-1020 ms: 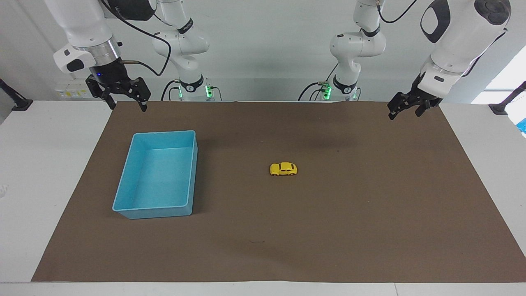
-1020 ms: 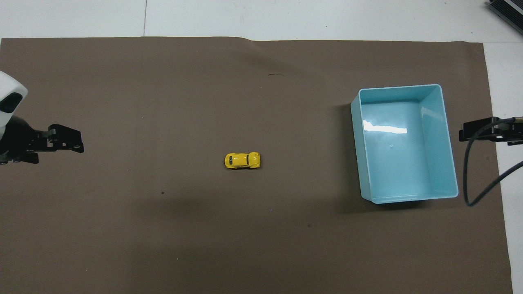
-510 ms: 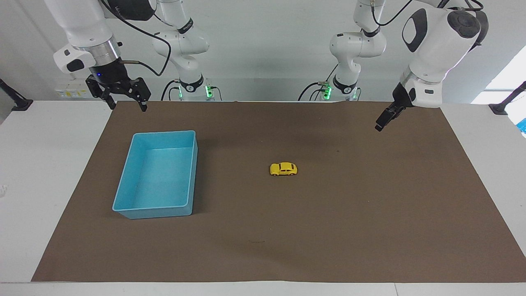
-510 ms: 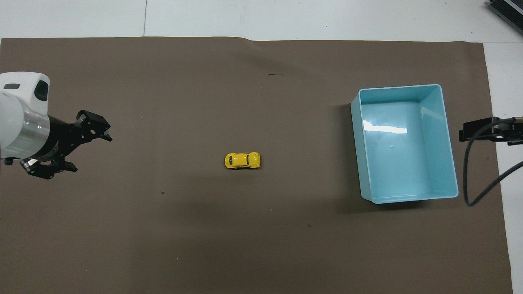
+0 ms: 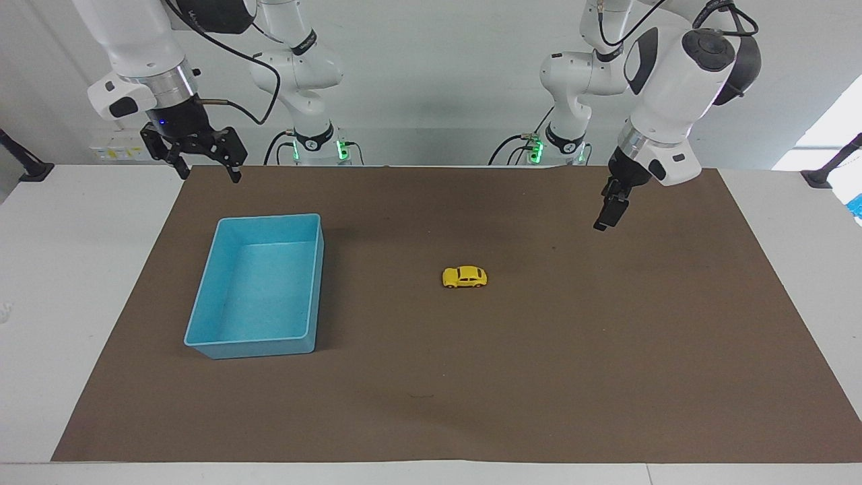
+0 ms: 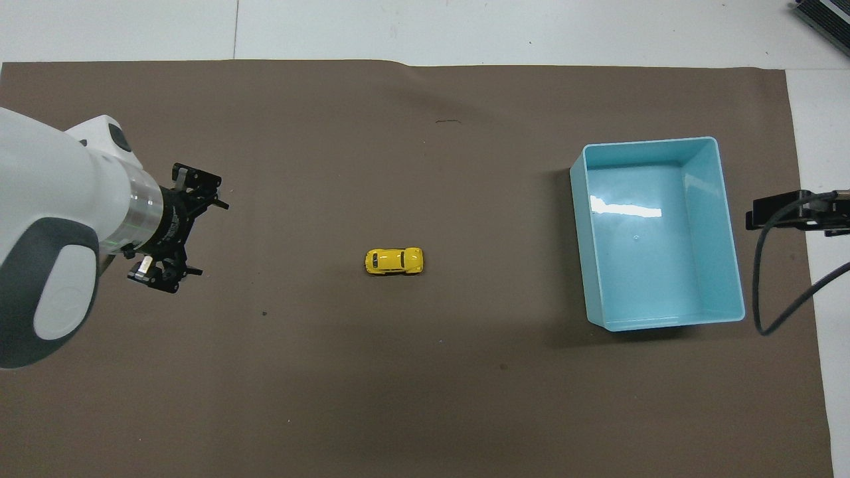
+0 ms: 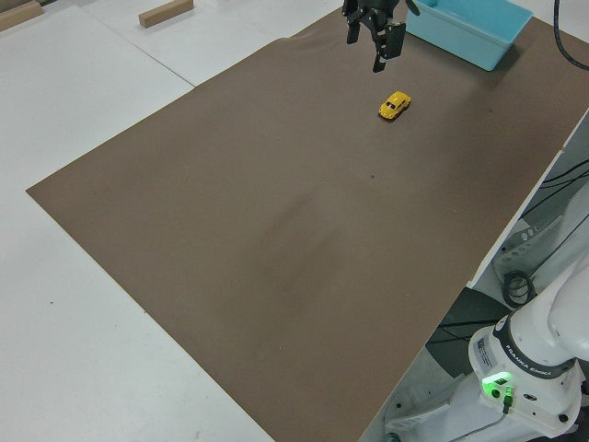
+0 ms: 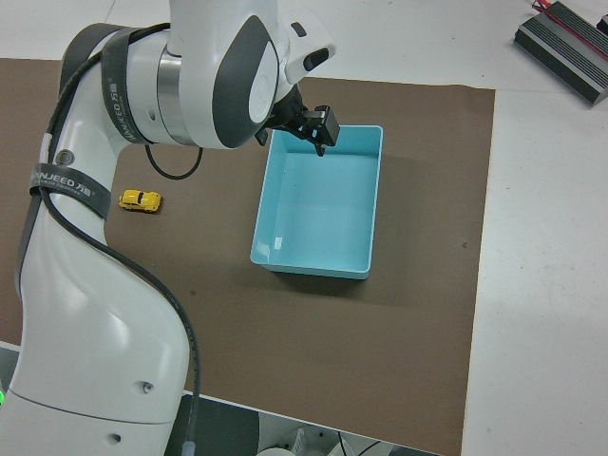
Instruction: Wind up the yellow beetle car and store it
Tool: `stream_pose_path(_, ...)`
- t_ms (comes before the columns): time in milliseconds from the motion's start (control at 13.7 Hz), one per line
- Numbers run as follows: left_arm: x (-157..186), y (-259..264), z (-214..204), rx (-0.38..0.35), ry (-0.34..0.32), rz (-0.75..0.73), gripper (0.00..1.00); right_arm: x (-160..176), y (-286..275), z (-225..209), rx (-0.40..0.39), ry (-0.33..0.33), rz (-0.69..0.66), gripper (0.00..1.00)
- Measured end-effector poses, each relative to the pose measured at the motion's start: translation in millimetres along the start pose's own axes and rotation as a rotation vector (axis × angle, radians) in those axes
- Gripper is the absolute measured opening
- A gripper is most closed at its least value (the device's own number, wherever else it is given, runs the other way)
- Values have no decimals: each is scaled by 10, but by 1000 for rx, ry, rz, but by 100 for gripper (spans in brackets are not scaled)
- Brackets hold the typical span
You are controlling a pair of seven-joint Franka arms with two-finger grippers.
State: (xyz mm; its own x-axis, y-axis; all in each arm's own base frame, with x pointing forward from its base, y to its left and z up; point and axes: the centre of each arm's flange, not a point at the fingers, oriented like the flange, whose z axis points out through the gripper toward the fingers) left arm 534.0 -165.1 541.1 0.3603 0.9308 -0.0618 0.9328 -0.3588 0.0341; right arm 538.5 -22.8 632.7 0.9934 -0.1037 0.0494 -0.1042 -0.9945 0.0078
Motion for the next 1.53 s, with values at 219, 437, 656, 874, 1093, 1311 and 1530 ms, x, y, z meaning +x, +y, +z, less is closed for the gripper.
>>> stream_pose_path(219, -395, 143, 200, -14, -5, -97, 100, 0, 0, 0, 0, 0, 0, 100)
stream_pose_path(437, -770, 243, 446, -7, -10, -153, 100, 0, 0, 0, 0, 0, 0, 100)
stream_pose_path(656, -1252, 343, 845, 13, -8, -210, 100, 0, 0, 0, 0, 0, 0, 100)
stream_pose_path(874, -1588, 407, 1207, 27, -6, -228, 100, 0, 0, 0, 0, 0, 0, 100)
stream_pose_path(1093, -1758, 471, 1474, 9, 11, -269, 100, 0, 0, 0, 0, 0, 0, 100)
stream_pose_path(1311, -1929, 514, 1737, -7, 19, -301, 100, 0, 0, 0, 0, 0, 0, 100)
stream_pose_path(1530, -2143, 527, 2141, -5, 73, -326, 100, 0, -4, 0, 0, 0, -1, 100)
